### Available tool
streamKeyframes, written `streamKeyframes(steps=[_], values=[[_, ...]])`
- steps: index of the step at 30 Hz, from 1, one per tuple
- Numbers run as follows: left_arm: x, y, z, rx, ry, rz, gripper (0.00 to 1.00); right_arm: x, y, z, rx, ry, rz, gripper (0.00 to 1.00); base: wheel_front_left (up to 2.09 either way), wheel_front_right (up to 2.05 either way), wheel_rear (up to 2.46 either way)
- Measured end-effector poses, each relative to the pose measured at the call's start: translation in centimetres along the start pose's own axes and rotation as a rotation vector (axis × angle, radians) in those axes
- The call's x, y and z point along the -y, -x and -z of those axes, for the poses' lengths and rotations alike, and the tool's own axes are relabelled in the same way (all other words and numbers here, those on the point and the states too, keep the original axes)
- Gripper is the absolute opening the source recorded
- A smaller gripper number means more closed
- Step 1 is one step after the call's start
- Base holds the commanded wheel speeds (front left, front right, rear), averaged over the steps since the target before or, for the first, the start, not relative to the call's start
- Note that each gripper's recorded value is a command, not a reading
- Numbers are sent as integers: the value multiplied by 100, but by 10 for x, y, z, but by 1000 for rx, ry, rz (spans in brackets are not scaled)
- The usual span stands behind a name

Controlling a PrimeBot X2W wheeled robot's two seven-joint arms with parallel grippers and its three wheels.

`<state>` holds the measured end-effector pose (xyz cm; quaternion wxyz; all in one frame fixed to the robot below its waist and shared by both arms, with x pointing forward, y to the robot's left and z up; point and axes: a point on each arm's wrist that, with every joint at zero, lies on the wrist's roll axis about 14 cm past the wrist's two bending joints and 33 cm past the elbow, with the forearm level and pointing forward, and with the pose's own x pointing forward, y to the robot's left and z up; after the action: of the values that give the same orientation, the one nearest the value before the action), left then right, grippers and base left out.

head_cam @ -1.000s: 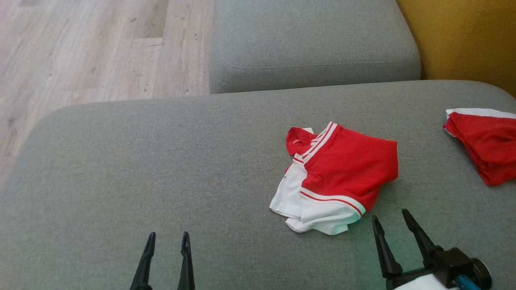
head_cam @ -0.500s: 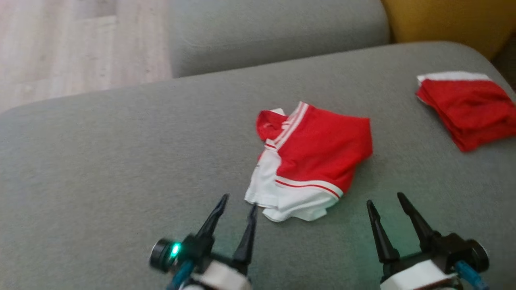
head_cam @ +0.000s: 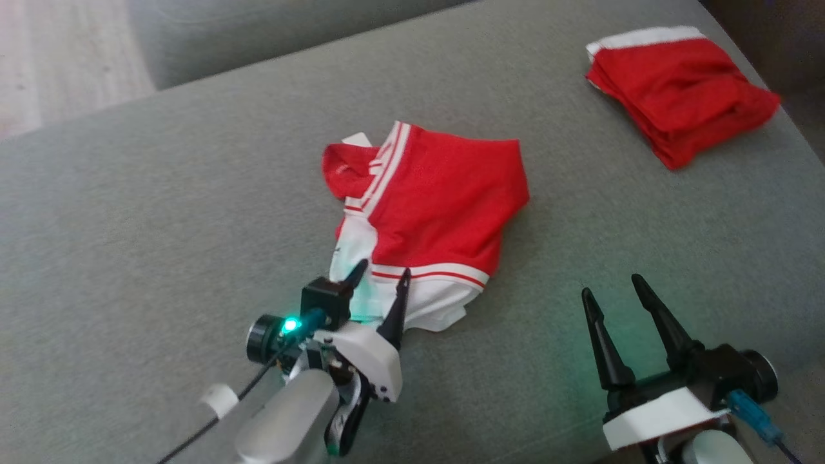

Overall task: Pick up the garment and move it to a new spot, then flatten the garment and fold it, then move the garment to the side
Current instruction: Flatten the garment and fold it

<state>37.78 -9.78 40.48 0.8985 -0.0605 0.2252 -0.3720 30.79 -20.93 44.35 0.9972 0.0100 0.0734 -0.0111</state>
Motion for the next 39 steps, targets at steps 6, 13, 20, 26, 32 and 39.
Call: streamKeyframes(steps=[6,13,20,26,32,39], values=[[9,-19,1,-14,-26,56,56,11,-1,1,-10,1,39,100,0,0,0],[44,-22,-26,67,-60,179,0,12,3,-3,5,-2,47,100,0,0,0],[104,-23,-153,356,-166,383,0,5,8,-8,31,-20,40,100,0,0,0],[135,19,-320,736,-196,459,0,0,10,-14,56,-33,35,100,0,0,0],[111,72,-406,944,-154,399,0,-8,7,-15,62,-40,4,100,0,0,0],[-28,44,-260,602,76,59,0,-27,-3,-15,64,-42,-66,100,0,0,0]])
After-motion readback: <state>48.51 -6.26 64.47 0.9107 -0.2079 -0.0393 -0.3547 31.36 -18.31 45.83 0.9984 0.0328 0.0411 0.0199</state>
